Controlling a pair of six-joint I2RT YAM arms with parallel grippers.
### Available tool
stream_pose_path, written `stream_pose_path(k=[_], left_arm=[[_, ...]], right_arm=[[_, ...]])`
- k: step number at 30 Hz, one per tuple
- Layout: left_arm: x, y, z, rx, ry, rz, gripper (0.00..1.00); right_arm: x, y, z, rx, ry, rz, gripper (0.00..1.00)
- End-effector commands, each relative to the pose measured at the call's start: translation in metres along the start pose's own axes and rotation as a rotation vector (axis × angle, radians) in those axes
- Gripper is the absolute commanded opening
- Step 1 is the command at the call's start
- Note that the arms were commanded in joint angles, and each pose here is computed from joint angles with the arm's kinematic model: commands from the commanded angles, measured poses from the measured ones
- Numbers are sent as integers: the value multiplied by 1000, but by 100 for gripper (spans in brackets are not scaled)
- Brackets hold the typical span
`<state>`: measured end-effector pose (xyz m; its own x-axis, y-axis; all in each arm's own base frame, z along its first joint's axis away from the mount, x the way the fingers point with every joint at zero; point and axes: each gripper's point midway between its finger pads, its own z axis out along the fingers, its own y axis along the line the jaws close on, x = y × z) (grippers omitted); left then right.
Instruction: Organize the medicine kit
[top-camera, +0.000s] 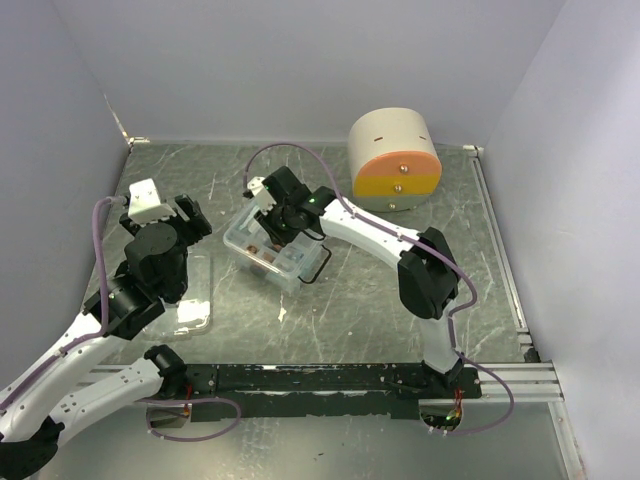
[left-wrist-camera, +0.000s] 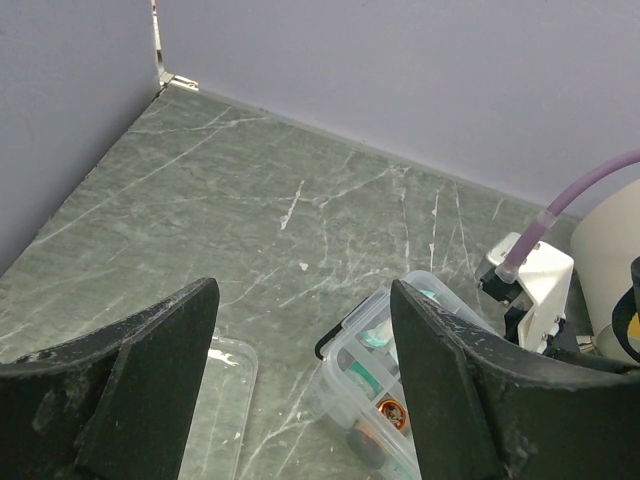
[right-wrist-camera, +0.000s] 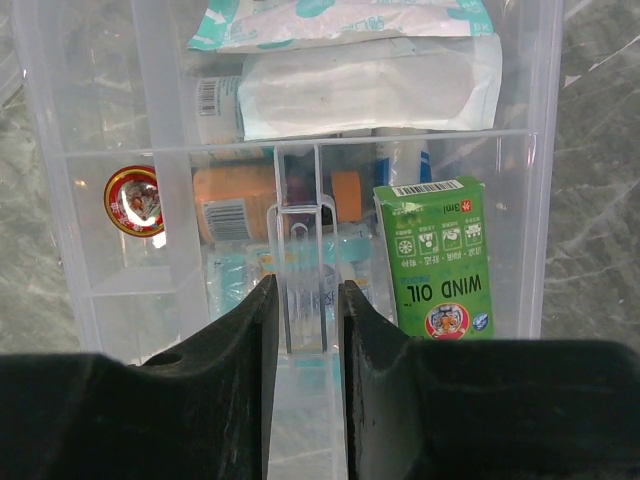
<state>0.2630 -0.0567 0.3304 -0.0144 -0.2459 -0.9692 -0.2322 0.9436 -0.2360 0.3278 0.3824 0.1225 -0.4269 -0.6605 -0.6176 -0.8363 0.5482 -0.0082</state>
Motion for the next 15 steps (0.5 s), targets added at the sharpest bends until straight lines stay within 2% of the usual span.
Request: stream_pose_path(k=[1, 4, 9, 13, 15], left_arm=[[-1, -4, 0, 16, -4, -15, 80], [0, -4, 0, 17, -3, -15, 81], [2, -6, 1, 24, 1, -12, 82], [4, -11, 2, 39, 12, -6, 85], [8, -15, 3, 52, 23, -1, 87]], right_arm=[[-5, -3, 4, 17, -46, 4, 0], [-1, -2, 5, 17, -33, 9, 4], [0, -5, -1, 39, -28, 34, 22], [-18, -5, -21, 49, -89, 62, 36], [-27, -6, -31, 59, -126, 77, 40]])
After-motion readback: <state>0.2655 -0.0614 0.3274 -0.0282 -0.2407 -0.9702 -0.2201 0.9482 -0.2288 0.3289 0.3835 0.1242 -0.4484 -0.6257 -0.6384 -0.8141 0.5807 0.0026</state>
